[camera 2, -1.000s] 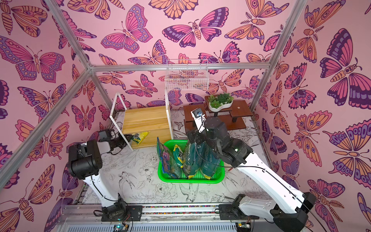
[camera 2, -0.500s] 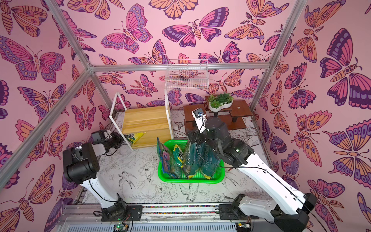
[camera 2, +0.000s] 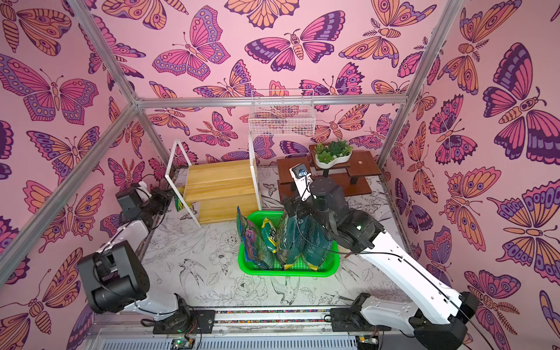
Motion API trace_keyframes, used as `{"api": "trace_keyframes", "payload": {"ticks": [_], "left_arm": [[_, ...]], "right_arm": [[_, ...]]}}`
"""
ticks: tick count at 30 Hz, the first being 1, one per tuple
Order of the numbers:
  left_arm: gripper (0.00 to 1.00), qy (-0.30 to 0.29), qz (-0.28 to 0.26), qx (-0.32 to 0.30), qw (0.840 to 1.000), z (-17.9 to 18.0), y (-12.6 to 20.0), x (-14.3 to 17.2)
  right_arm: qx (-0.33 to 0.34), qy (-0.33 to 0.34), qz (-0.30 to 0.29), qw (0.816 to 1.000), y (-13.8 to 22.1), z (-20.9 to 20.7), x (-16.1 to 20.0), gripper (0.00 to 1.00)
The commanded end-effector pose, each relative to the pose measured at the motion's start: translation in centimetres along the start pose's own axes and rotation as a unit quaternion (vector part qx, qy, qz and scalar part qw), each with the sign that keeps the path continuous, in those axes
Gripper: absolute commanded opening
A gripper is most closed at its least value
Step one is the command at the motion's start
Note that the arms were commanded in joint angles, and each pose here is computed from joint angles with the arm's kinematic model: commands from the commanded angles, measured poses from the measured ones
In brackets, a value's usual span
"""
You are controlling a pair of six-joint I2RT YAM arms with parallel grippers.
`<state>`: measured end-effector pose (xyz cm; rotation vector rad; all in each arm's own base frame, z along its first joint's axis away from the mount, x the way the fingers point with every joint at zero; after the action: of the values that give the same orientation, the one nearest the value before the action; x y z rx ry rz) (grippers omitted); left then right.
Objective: Take down the fertilizer bag from the shelf
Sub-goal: Pick up the fertilizer bag from the shelf.
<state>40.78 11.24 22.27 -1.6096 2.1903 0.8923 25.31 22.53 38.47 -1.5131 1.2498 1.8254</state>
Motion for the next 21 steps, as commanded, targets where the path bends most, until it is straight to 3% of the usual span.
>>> {"api": "trace_keyframes", "payload": {"ticks": [1, 8, 14, 21], "left_arm": [[0.0, -0.036, -0.029, -0.01, 0.999, -1.5, 1.7, -1.5], [0.0, -0.061, -0.072, 0.004, 0.995, -5.9, 5.3, -3.2], [0.0, -0.111, -0.119, 0.015, 0.987, -12.5, 11.6, -4.7], [0.0, -0.118, -0.116, 0.056, 0.985, -18.2, 15.3, -5.3]], "right_arm": [[-0.001, -0.016, -0.008, 1.0, 0.8, -0.3, -0.6, 0.99], [-0.002, -0.02, -0.015, 1.0, 1.5, -0.5, -0.8, 0.99], [0.012, -0.021, -0.017, 1.0, 2.0, -1.1, -0.4, 0.99], [0.013, -0.023, -0.017, 1.0, 2.6, -1.3, -0.1, 0.99]]}}
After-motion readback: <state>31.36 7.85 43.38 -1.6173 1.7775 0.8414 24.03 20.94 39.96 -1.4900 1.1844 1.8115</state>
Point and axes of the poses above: each gripper's point midway between its finger pads, its own y axis back along the fingers, its own z axis along the line the jaws close on, x = y × z, the point moved 3 cm from there along y, back along the fingers, and after that the axes turned 8 degrees about -y, right-handed, at the moved point
